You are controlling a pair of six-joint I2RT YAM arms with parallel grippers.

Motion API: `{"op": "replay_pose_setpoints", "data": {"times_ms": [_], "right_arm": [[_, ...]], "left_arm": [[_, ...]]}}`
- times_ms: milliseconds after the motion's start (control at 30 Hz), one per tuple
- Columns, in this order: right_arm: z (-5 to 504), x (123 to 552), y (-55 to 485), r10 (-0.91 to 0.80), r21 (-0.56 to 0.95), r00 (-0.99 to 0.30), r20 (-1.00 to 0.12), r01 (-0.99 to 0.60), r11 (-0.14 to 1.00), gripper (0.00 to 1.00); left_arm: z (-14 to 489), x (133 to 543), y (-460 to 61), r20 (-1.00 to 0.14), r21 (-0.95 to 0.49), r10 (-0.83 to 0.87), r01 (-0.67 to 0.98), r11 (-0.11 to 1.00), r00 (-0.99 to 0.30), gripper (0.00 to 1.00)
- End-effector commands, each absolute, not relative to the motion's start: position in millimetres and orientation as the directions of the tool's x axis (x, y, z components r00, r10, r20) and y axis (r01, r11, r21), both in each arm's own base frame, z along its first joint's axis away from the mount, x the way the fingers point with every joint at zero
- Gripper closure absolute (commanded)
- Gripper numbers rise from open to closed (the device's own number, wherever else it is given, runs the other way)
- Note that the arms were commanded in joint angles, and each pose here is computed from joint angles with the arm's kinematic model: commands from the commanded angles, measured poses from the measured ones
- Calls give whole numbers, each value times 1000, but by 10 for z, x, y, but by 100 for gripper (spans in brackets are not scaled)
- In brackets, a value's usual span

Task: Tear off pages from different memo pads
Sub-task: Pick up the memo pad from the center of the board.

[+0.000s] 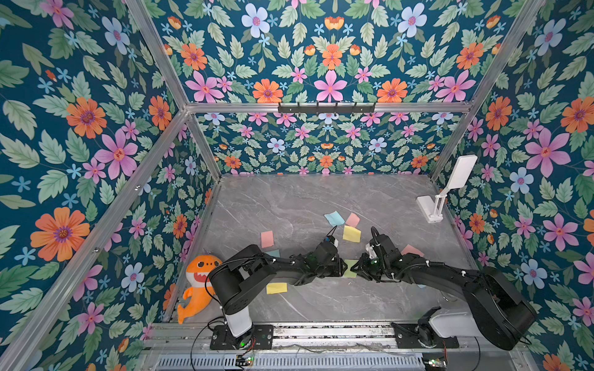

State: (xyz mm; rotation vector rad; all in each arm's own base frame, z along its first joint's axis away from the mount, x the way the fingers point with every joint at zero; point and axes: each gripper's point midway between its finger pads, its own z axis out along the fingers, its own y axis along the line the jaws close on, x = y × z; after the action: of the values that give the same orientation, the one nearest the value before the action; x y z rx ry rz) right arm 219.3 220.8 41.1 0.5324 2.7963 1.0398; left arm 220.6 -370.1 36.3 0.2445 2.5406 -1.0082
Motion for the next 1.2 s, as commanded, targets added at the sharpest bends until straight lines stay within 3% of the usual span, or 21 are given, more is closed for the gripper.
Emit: {"op": "replay_pose_setpoints", "data": {"times_ms": [0, 133, 233, 333, 633, 767, 900, 1033, 1133, 1167], "right_arm": [[456, 2184, 2179, 323, 634, -946, -19, 239, 736, 84], [676, 2166, 2306, 252, 695, -967, -42, 153, 703, 85], [940, 2166, 2418, 211, 756, -975, -71, 86, 649, 85], [1259, 2166, 2551, 170, 820, -980, -102, 14, 572, 86], [1812, 2209, 2769, 146, 911, -983, -108, -39, 410, 85], [1912, 2202, 2835, 135, 939, -987, -89, -38, 342, 85], [1901, 2171, 2834, 128, 942, -989, -78, -31, 335, 85], [1857, 2141, 2839, 115, 943, -991, -67, -25, 333, 84], [1824, 2125, 2837, 109, 941, -992, -64, -23, 337, 82], [1802, 2133, 2829, 111, 939, -992, -67, -25, 343, 78]], "left_arm": [[474, 2266, -3695, -440, -631, 11, 318, 707, -898, 63], [861, 2339, -3493, -449, -783, -151, 307, 541, -881, 58], [1198, 2360, -3235, -459, -855, -285, 331, 398, -841, 48], [1383, 2321, -3188, -475, -865, -304, 374, 335, -826, 38], [1774, 2272, -3250, -452, -892, -358, 425, 154, -817, 37], [1848, 2251, -3250, -431, -900, -367, 422, 110, -824, 46], [1876, 2252, -3204, -430, -900, -375, 422, 106, -821, 65], [1871, 2313, -3164, -437, -898, -380, 418, 136, -815, 77], [1828, 2383, -3173, -449, -894, -377, 408, 187, -810, 97], [1820, 2396, -3185, -449, -893, -372, 404, 198, -812, 100]]}}
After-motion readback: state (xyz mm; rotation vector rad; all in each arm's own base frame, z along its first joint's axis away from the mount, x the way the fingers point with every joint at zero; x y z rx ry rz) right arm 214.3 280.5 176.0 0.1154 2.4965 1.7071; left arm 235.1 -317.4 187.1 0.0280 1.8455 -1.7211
